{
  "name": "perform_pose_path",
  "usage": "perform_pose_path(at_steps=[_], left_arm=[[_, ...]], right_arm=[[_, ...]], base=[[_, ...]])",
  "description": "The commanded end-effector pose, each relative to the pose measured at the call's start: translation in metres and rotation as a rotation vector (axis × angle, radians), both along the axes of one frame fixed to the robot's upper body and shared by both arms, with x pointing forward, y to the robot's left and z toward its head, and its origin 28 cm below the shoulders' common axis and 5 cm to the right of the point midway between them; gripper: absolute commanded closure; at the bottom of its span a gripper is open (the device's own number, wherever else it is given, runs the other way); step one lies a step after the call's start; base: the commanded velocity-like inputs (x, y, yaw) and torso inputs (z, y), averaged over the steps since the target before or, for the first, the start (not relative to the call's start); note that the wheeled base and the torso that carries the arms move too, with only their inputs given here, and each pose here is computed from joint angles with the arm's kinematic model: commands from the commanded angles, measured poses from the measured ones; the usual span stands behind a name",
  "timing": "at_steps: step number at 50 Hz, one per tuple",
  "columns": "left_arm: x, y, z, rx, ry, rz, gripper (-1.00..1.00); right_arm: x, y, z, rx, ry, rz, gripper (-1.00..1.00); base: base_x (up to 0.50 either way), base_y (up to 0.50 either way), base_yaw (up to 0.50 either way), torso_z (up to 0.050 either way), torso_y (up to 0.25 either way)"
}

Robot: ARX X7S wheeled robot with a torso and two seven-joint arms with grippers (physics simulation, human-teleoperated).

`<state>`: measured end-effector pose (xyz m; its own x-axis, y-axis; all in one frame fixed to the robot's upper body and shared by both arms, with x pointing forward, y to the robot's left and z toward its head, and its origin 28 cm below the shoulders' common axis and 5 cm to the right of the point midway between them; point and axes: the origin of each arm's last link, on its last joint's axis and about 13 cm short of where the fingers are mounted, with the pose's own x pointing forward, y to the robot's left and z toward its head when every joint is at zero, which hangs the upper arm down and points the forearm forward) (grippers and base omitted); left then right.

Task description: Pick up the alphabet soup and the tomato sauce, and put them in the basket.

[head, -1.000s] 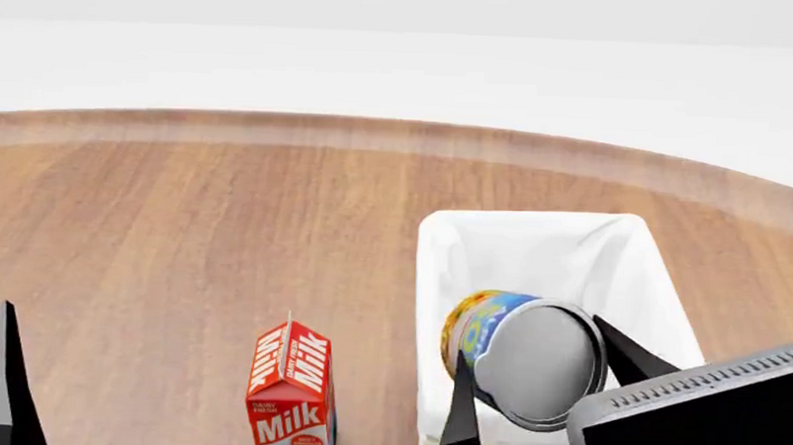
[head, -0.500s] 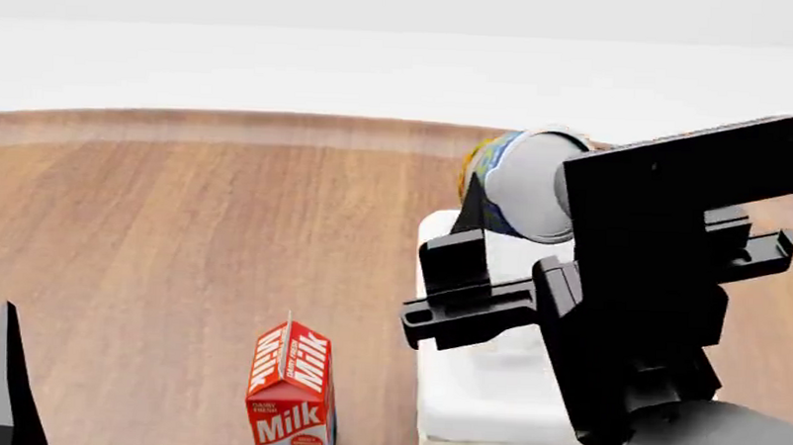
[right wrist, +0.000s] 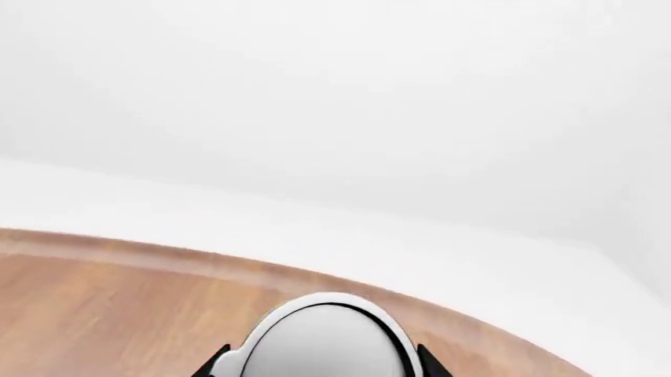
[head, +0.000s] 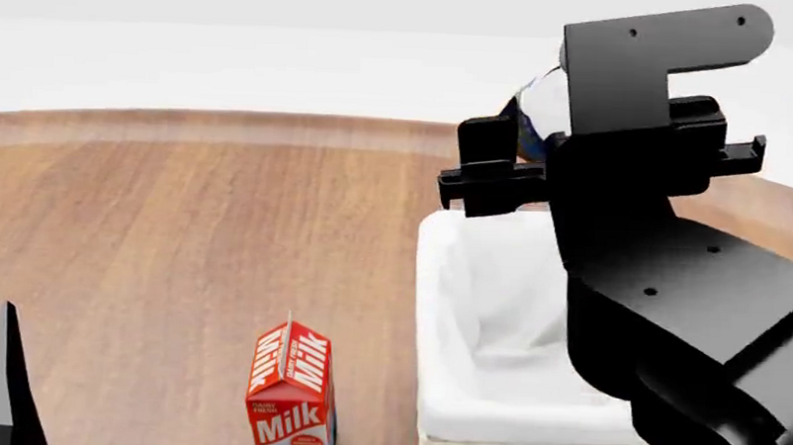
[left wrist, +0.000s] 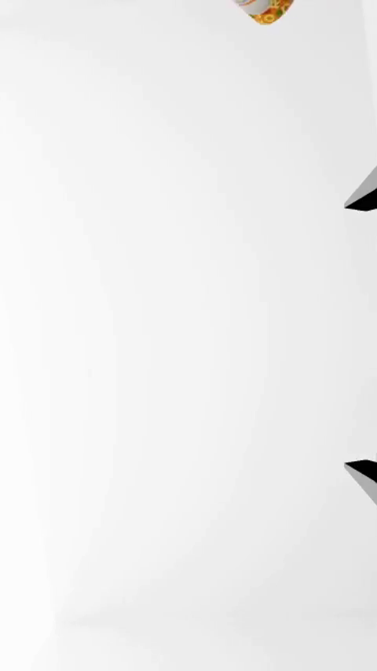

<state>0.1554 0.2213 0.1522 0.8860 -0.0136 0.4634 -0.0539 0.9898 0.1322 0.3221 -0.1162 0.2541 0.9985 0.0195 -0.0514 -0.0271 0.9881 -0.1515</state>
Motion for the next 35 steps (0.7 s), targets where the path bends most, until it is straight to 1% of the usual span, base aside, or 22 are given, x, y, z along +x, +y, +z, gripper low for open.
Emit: perform_pose_path(at_steps=[1,4,11,12,15,18,19,20,22,23,25,28,35], left_arm=[[0.000,-0.001,0.001,0.002,0.000,-0.003,-1.00],[0.001,-0.001,0.001,0.003,-0.001,-0.005,-1.00],[0.004,-0.003,-0.002,-0.004,0.005,-0.016,-1.00],[0.004,-0.003,-0.002,-0.005,0.003,-0.019,-1.00],[0.004,-0.003,-0.002,-0.005,0.004,-0.019,-1.00],[0.004,-0.003,-0.005,-0.007,0.013,-0.021,-1.00],[0.004,-0.003,-0.005,-0.008,0.012,-0.020,-1.00],[0.004,-0.003,-0.005,-0.008,0.012,-0.021,-1.00],[0.004,-0.003,-0.004,-0.007,0.012,-0.022,-1.00],[0.005,-0.004,-0.004,-0.006,0.010,-0.023,-1.00],[0.004,-0.004,-0.004,-0.007,0.009,-0.024,-1.00],[0.004,-0.003,-0.003,-0.006,0.008,-0.022,-1.00],[0.003,-0.003,0.000,-0.003,0.000,-0.021,-1.00]], right_arm=[[0.037,-0.001,-0.008,-0.021,0.044,-0.079,1.00],[0.047,-0.002,-0.013,-0.020,0.062,-0.113,1.00],[0.061,-0.001,-0.027,-0.005,0.101,-0.143,1.00],[0.065,0.000,-0.037,-0.021,0.112,-0.148,1.00],[0.068,0.000,-0.042,-0.016,0.115,-0.155,1.00],[0.076,0.000,-0.052,-0.008,0.139,-0.167,1.00],[0.078,0.000,-0.054,-0.004,0.141,-0.164,1.00],[0.079,0.001,-0.057,0.024,0.146,-0.142,1.00],[0.082,0.002,-0.065,-0.013,0.162,-0.164,1.00],[0.084,0.002,-0.069,0.024,0.184,-0.162,1.00],[0.086,0.003,-0.073,0.006,0.185,-0.164,1.00],[0.089,0.002,-0.078,0.021,0.202,-0.169,1.00],[0.094,0.001,-0.087,0.020,0.226,-0.182,1.00]], base=[[0.00,0.00,0.00,0.000,0.000],[0.00,0.00,0.00,0.000,0.000],[0.00,0.00,0.00,0.000,0.000],[0.00,0.00,0.00,0.000,0.010],[0.00,0.00,0.00,0.000,0.000],[0.00,0.00,0.00,0.000,0.000],[0.00,0.00,0.00,0.000,0.000],[0.00,0.00,0.00,0.000,0.000],[0.00,0.00,0.00,0.000,0.000],[0.00,0.00,0.00,0.000,0.000],[0.00,0.00,0.00,0.000,0.000],[0.00,0.00,0.00,0.000,0.003],[0.00,0.00,0.00,0.000,0.000]])
